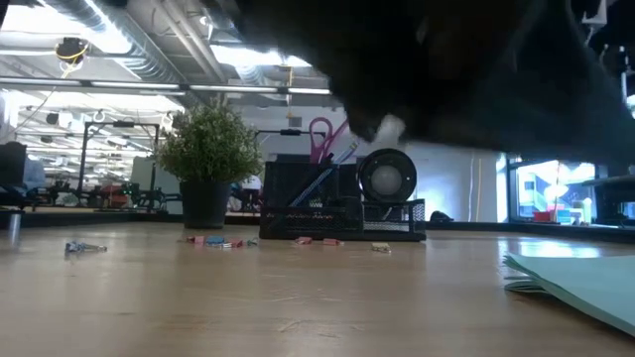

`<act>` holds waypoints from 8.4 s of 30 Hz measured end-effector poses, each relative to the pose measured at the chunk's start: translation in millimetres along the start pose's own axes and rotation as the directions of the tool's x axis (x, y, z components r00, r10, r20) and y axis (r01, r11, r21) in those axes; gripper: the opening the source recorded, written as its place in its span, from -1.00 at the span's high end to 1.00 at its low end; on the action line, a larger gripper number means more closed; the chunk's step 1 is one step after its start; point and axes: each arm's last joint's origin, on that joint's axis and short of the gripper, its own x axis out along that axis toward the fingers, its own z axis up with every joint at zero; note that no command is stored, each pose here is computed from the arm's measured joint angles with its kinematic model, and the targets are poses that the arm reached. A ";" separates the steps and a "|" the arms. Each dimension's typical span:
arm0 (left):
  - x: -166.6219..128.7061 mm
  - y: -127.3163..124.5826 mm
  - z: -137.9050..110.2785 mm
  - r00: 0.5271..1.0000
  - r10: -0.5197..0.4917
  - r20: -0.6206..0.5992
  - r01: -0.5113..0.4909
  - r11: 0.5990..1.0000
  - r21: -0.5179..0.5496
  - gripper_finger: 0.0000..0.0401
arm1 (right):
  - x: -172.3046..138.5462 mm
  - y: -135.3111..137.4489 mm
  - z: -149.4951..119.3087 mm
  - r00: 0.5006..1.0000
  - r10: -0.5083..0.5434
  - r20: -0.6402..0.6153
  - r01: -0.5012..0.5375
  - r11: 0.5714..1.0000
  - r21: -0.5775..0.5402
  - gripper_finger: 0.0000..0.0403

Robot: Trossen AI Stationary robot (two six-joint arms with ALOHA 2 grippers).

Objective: Pick and place office supplies into organizer
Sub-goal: Put the blue sticky notes into the black desk organizer

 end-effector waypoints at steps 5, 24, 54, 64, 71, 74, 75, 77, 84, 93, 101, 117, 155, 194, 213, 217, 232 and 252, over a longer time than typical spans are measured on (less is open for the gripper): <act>12.7 -2.6 -7.7 1.000 -0.019 -0.014 0.019 1.000 -0.013 0.99 | 5.6 5.9 3.9 0.994 0.078 0.077 -0.077 0.997 -0.016 -0.37; 24.3 -1.2 -23.9 0.986 -0.031 -0.163 0.024 0.999 -0.043 0.99 | 7.3 8.5 6.0 0.987 0.125 0.099 -0.126 0.992 0.006 -0.37; 27.8 7.3 -25.5 0.984 0.015 -0.178 0.001 0.996 0.089 0.99 | 35.2 41.3 -23.2 0.994 0.107 0.029 -0.107 0.994 0.019 -0.37; 27.2 6.2 -26.3 0.984 0.020 -0.177 0.013 0.983 0.183 0.99 | 82.5 50.4 -14.1 0.984 0.173 -0.043 -0.176 0.981 -0.078 -0.37; 25.5 3.9 -27.3 0.984 0.043 -0.171 0.001 0.970 0.245 0.99 | 102.0 49.9 -12.8 0.982 0.173 -0.075 -0.182 0.974 -0.138 -0.37; 25.5 3.9 -27.3 0.984 0.042 -0.171 0.004 0.966 0.259 0.99 | 108.8 49.4 -13.2 0.979 0.179 -0.101 -0.193 0.969 -0.152 -0.37; 25.5 3.9 -27.3 0.984 0.042 -0.171 0.004 0.964 0.264 0.99 | 110.9 49.5 -13.1 0.977 0.185 -0.110 -0.201 0.967 -0.157 -0.37; 25.4 3.8 -27.3 0.984 0.045 -0.171 0.004 0.962 0.273 0.99 | 114.7 50.5 -13.3 0.968 0.210 -0.134 -0.230 0.960 -0.157 -0.37; 25.3 4.1 -27.5 0.984 0.066 -0.165 -0.013 0.953 0.303 0.99 | 127.3 54.7 -10.8 0.939 0.294 -0.177 -0.321 0.934 -0.154 -0.37; 25.4 4.6 -27.6 0.984 0.070 -0.166 -0.016 0.952 0.304 0.99 | 131.2 59.2 -10.1 0.902 0.373 -0.216 -0.405 0.904 -0.133 -0.37; 25.1 5.6 -28.9 0.980 0.094 -0.175 -0.034 0.948 0.317 0.99 | 130.3 64.6 -13.7 0.864 0.426 -0.267 -0.460 0.885 -0.076 -0.37; 25.2 6.2 -29.1 0.979 0.100 -0.176 -0.040 0.947 0.319 0.99 | 130.4 65.9 -13.1 0.887 0.408 -0.216 -0.396 0.913 0.099 -0.37; 25.7 5.1 -28.3 0.977 -0.013 -0.212 0.058 0.977 0.206 0.99 | 129.0 69.2 -12.1 0.878 0.432 -0.206 -0.415 0.901 0.122 -0.37; 34.0 23.1 -25.9 0.976 0.130 -0.174 -0.112 0.988 0.111 0.99 | 132.3 76.5 -29.0 0.922 0.349 -0.170 -0.317 0.929 0.189 -0.37; 32.6 23.5 -27.8 0.970 0.126 -0.209 -0.192 0.923 -0.335 0.99 | 132.4 74.6 -25.9 0.931 0.337 -0.140 -0.302 0.927 0.223 -0.37; 31.2 20.3 -27.9 0.972 0.123 -0.201 -0.178 0.942 -0.285 0.99 | 132.4 74.6 -26.0 0.932 0.335 -0.138 -0.301 0.928 0.222 -0.37; 15.0 1.5 -15.6 0.986 0.105 -0.127 -0.064 0.953 0.297 0.99 | 132.6 74.0 -26.3 0.934 0.329 -0.142 -0.295 0.931 0.217 -0.37; 16.4 1.9 -13.5 0.986 -0.026 -0.168 0.102 0.882 0.461 0.99 | 132.6 74.0 -26.7 0.933 0.329 -0.147 -0.297 0.933 0.204 -0.37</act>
